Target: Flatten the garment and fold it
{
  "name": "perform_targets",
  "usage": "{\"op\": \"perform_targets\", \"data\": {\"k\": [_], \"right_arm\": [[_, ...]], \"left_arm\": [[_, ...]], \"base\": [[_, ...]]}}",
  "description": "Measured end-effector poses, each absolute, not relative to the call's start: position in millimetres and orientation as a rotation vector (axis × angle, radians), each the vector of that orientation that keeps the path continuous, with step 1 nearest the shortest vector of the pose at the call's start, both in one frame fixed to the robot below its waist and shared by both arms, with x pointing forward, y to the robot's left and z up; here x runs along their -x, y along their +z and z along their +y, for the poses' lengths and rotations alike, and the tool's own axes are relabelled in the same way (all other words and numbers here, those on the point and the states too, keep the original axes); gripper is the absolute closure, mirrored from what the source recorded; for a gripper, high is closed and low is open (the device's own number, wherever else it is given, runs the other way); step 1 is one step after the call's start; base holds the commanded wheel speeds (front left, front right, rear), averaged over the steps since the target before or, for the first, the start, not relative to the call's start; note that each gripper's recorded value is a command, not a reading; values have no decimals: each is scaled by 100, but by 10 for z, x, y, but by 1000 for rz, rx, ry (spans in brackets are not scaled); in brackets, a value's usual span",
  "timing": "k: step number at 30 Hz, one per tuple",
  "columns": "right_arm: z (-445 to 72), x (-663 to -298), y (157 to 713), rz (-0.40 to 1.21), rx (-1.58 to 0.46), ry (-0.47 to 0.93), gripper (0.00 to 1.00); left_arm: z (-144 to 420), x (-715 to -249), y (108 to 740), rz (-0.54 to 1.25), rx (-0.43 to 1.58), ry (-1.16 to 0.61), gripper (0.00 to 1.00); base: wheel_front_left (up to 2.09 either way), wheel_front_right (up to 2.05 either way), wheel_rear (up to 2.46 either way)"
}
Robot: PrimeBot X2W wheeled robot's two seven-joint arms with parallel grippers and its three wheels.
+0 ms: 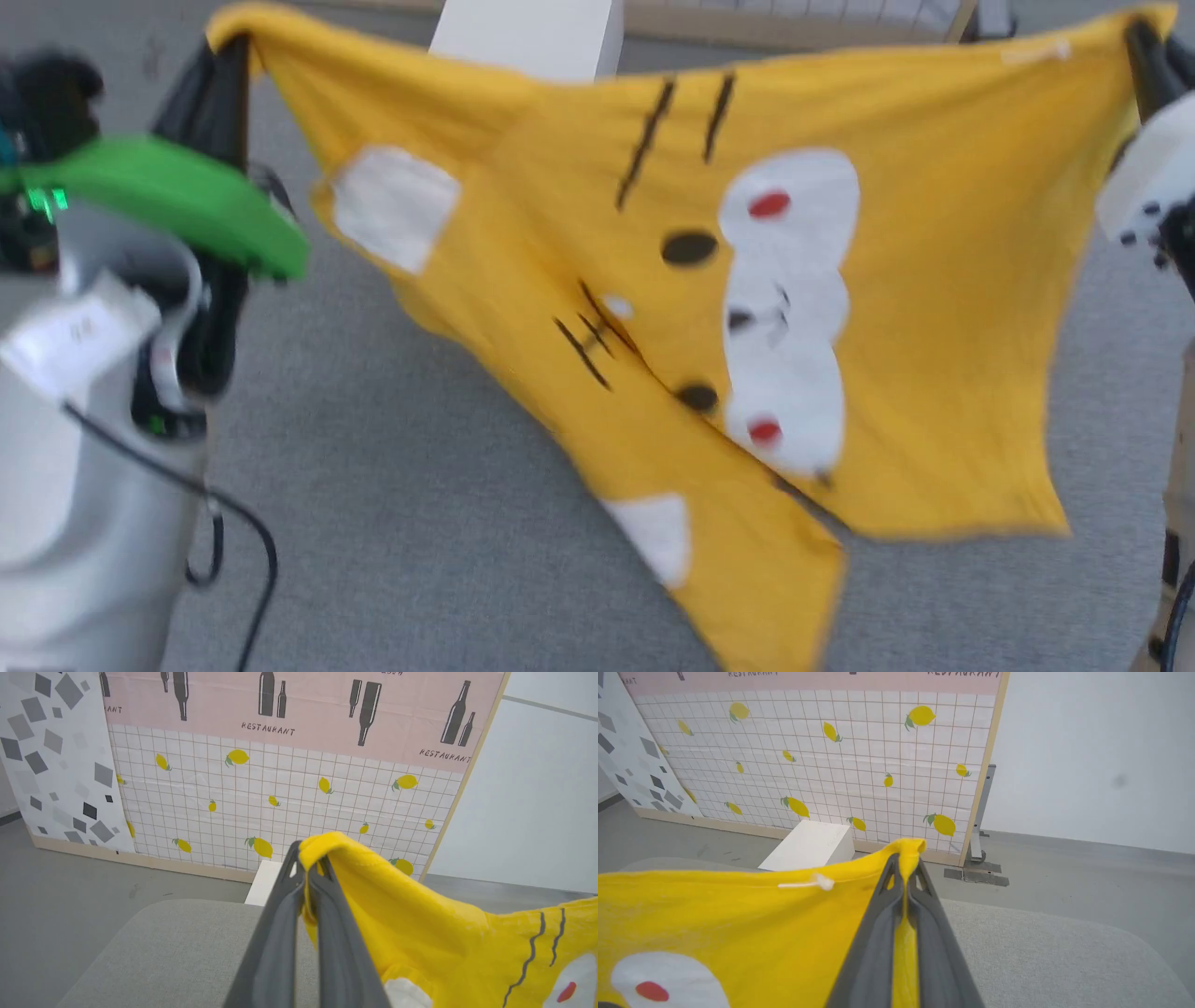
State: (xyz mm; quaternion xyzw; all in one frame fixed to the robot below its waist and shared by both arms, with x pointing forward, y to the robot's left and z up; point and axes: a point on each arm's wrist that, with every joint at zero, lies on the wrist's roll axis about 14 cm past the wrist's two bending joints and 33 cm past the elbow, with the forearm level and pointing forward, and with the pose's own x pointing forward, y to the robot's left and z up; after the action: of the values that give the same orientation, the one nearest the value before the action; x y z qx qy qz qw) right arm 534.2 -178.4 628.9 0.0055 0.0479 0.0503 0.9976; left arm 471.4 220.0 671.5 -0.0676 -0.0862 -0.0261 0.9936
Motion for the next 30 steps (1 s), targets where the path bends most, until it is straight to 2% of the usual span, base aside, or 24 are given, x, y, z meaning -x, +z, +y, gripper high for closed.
{"op": "perform_targets", "data": {"k": [8,16,22,30], "right_arm": [[-1744,-5121,7278,-114,20,109,100],[-1738,-4842,7937,-234,44,111,100],[-1734,-4814,8123,-238,59,116,100],[-1658,-5127,7950,-140,67,125,100]], "left_arm": [[2030,-4738,7771,-368,27,-82,100],[1737,-4624,8574,-478,-37,-126,100],[1531,-4709,8796,-445,-28,-168,100],[1470,-5126,8648,-341,-46,-171,100]], "base": [[0,0,0],[0,0,0],[0,0,0],[0,0,0]]}}
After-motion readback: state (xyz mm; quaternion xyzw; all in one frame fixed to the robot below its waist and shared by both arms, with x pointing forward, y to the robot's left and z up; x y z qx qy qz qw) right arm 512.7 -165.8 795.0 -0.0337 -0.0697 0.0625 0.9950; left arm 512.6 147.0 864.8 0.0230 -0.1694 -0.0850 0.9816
